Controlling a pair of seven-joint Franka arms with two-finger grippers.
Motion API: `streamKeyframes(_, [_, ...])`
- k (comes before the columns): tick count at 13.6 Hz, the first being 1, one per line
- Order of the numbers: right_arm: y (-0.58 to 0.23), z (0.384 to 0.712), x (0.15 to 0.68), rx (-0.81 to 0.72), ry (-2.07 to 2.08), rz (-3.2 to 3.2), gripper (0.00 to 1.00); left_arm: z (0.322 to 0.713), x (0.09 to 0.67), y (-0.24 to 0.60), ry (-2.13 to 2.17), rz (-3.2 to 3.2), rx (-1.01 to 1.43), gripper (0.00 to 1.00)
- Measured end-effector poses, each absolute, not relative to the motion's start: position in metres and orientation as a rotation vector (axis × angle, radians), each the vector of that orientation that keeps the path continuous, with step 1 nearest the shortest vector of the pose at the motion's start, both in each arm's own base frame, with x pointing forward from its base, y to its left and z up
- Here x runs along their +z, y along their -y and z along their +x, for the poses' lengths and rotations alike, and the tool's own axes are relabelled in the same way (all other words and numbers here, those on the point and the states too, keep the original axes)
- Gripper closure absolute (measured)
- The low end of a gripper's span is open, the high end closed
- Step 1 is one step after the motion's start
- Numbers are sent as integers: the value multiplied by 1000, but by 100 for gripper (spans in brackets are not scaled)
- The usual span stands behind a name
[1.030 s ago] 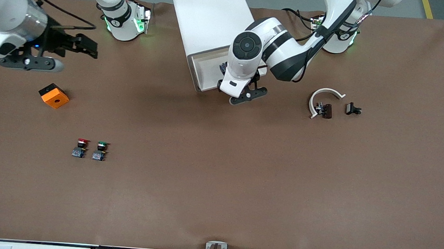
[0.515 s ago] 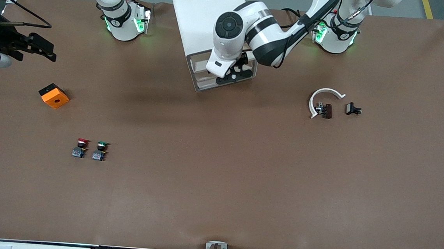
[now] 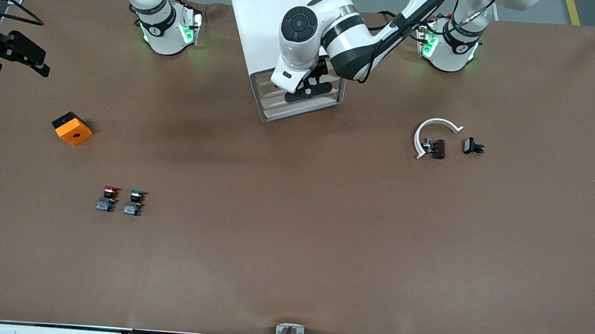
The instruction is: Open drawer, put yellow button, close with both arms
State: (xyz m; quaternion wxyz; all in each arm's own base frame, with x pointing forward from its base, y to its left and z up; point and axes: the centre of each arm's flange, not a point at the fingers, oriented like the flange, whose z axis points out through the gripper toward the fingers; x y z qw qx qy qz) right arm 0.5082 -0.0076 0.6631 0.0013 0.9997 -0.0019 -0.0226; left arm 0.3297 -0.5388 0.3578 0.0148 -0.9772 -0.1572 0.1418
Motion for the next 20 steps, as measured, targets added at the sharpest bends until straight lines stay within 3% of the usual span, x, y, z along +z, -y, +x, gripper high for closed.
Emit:
streamKeyframes(3, [7,508,663,-76,4,3138,0,342,362,534,548,-3045,442,0])
streamKeyframes(9, [7,506,666,-81,5,3137,0,479,395,439,832,-3049,265,0])
streamKeyframes(14, [7,507,666,-80,4,3137,0,566,417,330,887,-3029,155,0])
streamKeyframes(20, [6,508,663,-90,2,3137,0,619,451,216,765,-2965,0,0])
